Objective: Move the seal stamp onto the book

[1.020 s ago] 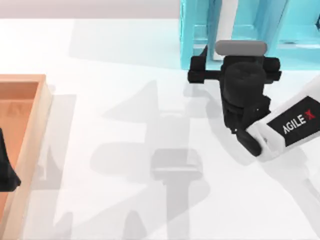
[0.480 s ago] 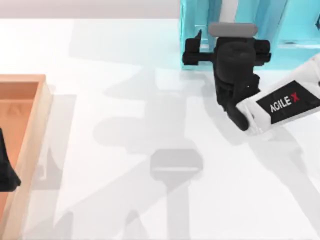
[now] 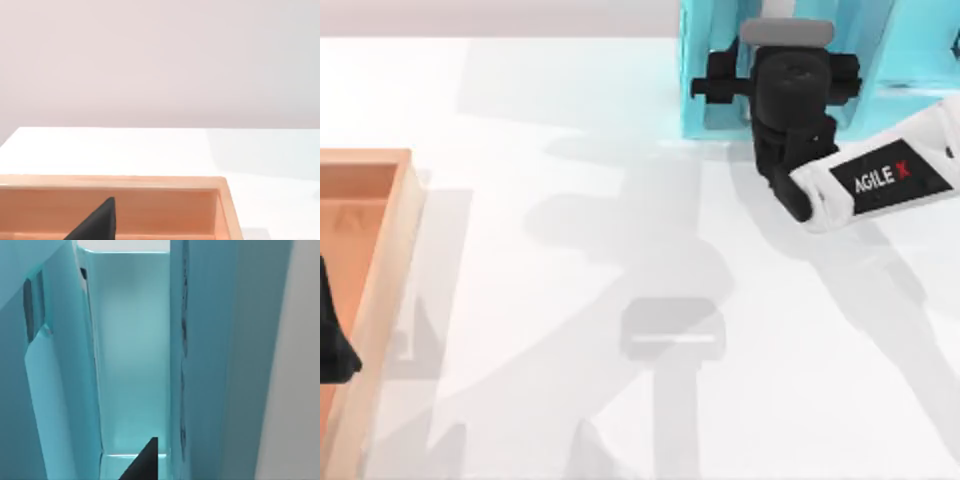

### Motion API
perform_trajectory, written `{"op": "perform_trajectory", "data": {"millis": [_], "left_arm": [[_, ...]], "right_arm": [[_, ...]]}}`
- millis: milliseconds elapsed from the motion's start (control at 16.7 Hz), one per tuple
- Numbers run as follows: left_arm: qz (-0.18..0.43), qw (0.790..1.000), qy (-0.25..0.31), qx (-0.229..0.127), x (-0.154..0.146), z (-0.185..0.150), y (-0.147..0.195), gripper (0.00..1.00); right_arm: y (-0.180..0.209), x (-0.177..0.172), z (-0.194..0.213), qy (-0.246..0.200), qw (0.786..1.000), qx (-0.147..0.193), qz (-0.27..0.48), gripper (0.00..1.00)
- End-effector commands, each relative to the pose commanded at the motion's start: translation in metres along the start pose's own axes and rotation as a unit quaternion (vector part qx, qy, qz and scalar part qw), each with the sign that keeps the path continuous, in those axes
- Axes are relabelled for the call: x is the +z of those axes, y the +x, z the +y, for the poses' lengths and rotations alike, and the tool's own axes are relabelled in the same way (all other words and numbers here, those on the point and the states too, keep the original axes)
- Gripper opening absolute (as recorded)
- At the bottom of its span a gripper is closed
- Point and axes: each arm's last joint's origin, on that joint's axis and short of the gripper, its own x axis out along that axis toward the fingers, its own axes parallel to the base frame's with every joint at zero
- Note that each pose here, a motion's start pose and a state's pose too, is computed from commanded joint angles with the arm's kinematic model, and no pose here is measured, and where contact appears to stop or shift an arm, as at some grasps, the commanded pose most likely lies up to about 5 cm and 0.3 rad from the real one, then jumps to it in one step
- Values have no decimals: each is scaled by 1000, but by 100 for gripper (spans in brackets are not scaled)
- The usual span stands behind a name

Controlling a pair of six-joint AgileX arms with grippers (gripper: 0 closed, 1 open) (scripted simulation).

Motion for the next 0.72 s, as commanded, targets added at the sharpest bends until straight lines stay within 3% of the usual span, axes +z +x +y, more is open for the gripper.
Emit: {"op": "perform_trajectory", "data": {"millis": [120,720], "left_arm": [[0,1000,0,0,0,0,0,100],[0,1000,0,0,0,0,0,100]], "right_arm": [[0,0,0,0,1000,0,0,100],[0,0,0,0,1000,0,0,25]]}}
